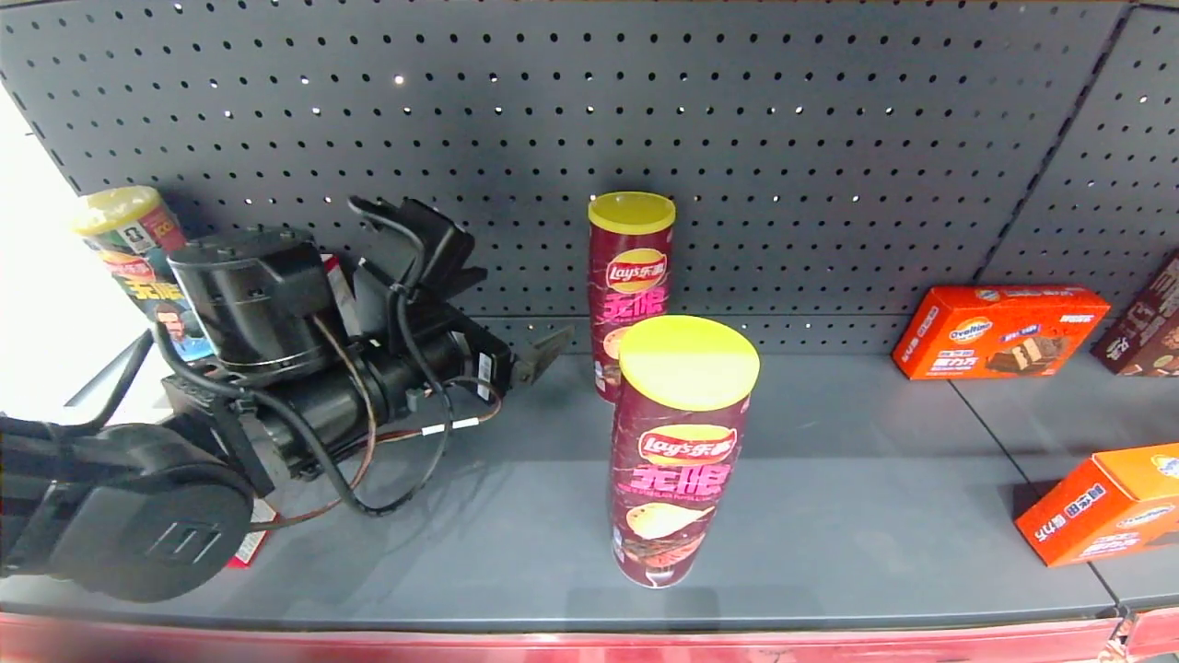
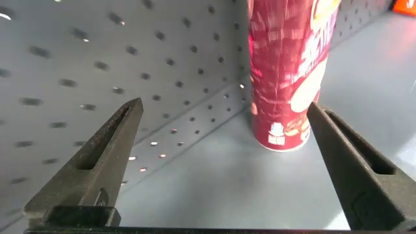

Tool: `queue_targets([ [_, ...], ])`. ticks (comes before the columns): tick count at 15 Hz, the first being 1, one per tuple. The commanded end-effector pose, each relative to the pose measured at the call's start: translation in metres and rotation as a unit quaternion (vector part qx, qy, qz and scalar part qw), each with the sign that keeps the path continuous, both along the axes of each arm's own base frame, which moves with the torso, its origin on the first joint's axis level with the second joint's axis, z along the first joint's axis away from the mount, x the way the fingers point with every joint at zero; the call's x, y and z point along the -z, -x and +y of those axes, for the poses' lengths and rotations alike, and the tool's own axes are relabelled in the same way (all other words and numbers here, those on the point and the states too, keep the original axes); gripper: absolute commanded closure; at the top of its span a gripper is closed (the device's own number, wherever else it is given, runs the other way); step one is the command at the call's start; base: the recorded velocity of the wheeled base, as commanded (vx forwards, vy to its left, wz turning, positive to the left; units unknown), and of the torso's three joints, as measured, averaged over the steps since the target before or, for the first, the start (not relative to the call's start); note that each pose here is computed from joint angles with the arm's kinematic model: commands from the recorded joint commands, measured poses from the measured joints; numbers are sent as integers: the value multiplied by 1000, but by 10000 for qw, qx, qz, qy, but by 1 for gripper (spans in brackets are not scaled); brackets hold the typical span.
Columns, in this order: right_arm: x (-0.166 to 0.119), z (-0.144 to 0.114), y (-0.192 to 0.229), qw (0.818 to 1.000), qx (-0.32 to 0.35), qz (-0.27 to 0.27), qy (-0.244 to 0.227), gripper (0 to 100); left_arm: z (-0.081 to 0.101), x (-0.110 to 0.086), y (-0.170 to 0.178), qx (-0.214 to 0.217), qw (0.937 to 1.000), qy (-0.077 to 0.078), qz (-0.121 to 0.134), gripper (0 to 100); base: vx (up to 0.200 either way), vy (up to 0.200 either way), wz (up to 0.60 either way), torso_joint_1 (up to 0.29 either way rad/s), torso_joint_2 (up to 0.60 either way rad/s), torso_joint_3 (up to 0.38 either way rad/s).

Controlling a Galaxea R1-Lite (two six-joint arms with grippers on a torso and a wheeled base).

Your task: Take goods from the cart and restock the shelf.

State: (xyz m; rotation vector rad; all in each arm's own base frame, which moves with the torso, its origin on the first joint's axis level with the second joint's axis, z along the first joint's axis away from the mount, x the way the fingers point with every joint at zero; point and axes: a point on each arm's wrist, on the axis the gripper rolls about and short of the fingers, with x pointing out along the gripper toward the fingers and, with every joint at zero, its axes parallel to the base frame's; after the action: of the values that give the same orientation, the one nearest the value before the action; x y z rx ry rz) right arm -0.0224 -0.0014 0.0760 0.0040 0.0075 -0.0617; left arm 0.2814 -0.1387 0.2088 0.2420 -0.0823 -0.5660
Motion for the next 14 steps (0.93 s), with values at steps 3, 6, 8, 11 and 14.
queue_targets([
  [3,0,0,0,10000,-2,8,-2,0,17,-58,57,-91,9989,220,-404,0,0,0,0,0,0,0],
  [6,0,0,0,10000,-2,0,-2,0,39,-77,98,-245,9967,371,-680,0,0,0,0,0,0,0],
  [8,0,0,0,10000,-2,0,-2,0,64,-77,139,-427,9951,446,-777,0,0,0,0,0,0,0],
  [11,0,0,0,10000,-2,8,-2,0,106,-39,218,-543,9970,276,-487,0,0,0,0,0,0,0],
  [14,0,0,0,10000,-2,8,-2,0,143,0,286,-933,9949,207,-322,0,0,0,0,0,0,0],
])
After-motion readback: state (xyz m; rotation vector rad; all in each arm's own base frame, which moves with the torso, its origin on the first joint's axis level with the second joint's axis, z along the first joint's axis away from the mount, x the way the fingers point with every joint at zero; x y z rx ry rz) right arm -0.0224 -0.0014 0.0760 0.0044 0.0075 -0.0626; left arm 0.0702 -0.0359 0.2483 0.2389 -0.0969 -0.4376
